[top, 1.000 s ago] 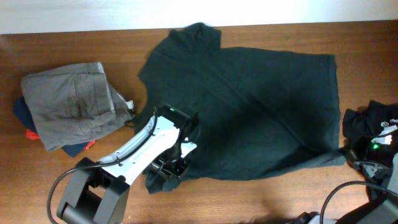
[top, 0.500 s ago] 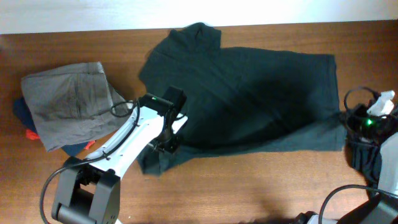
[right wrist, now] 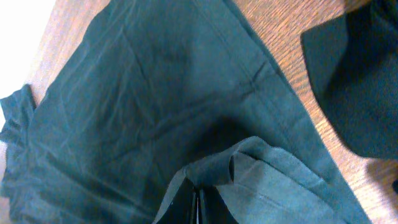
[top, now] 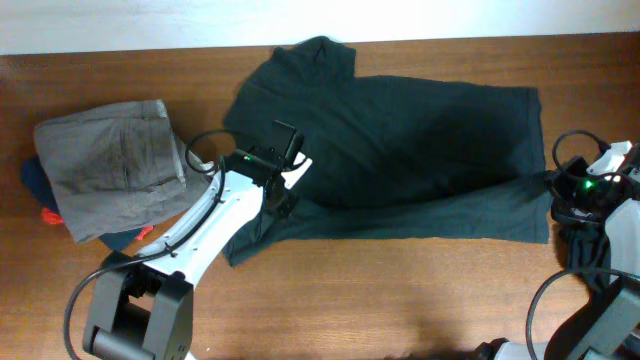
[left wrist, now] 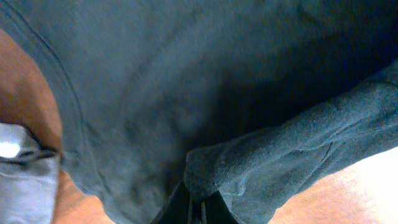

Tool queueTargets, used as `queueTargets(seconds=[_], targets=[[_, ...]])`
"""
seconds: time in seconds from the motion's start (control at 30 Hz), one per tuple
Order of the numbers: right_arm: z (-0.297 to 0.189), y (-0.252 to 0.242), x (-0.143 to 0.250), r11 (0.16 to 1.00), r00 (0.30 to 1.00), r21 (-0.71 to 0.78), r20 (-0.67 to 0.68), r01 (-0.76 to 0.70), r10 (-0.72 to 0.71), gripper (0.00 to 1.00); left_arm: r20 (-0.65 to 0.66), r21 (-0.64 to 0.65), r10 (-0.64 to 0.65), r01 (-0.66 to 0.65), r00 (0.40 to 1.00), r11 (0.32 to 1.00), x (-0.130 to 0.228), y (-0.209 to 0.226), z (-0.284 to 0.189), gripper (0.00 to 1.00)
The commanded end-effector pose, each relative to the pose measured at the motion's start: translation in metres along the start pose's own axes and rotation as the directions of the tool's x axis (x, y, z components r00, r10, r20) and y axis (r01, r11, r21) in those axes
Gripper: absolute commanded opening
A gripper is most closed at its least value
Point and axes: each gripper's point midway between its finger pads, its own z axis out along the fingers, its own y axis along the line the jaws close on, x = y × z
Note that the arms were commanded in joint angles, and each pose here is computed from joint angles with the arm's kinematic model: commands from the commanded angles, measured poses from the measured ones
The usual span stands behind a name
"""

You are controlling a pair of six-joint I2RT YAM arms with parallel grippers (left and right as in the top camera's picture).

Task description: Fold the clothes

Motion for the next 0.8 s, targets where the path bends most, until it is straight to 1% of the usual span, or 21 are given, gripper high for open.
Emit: queueTargets(seconds=[0.0,0.2,0.27,0.37,0.57,0.63,0.67,0.7,0.77], targets=[[0.002,0.002,-0.009,1.0,1.0,0.007,0.027,0.009,-0.009,0.04,0.046,-0.045,0.053,-0.051,0.998,0.998,-0.012,0.011,-0.006,0.01],[0.002,0.001,-0.013,1.0,0.999,0.015,0.041,0.013,-0.013,0.04,0.147,-0.087,0.067,-0.054,0.987,0.995,-0.038,0.02,-0.009,0.01],[0.002,-0.003,-0.014,0.999,0.999,0.034,0.047,0.012,-0.013,0.04,0.165,-0.077,0.098,-0.086,0.981,0.993,-0.043,0.017,-0.01,0.01],[0.001,-0.006,-0.015,0.999,0.999,0.051,0.053,0.01,-0.012,0.04,0.166,-0.089,0.131,-0.117,0.977,0.989,-0.044,0.018,-0.009,0.01],[0.001,-0.006,-0.015,0.999,0.999,0.05,0.052,0.009,-0.012,0.04,0.159,-0.096,0.108,-0.094,0.981,0.991,-0.045,0.029,0.003,0.04],[0.001,-0.006,-0.014,0.999,0.999,0.051,0.05,0.008,-0.011,0.04,0.159,-0.099,0.096,-0.081,0.983,0.992,-0.045,0.034,0.007,0.07],[0.001,-0.006,-0.014,0.999,0.999,0.051,0.05,0.008,-0.011,0.04,0.164,-0.103,0.088,-0.072,0.982,0.992,-0.046,0.038,0.007,0.1],[0.001,-0.006,-0.014,0.999,0.999,0.051,0.049,0.008,-0.01,0.04,0.169,-0.106,0.08,-0.063,0.982,0.992,-0.046,0.041,0.008,0.17],[0.001,-0.006,-0.014,0.999,0.999,0.052,0.049,0.008,-0.01,0.04,0.174,-0.109,0.068,-0.05,0.982,0.993,-0.047,0.046,0.008,0.5]])
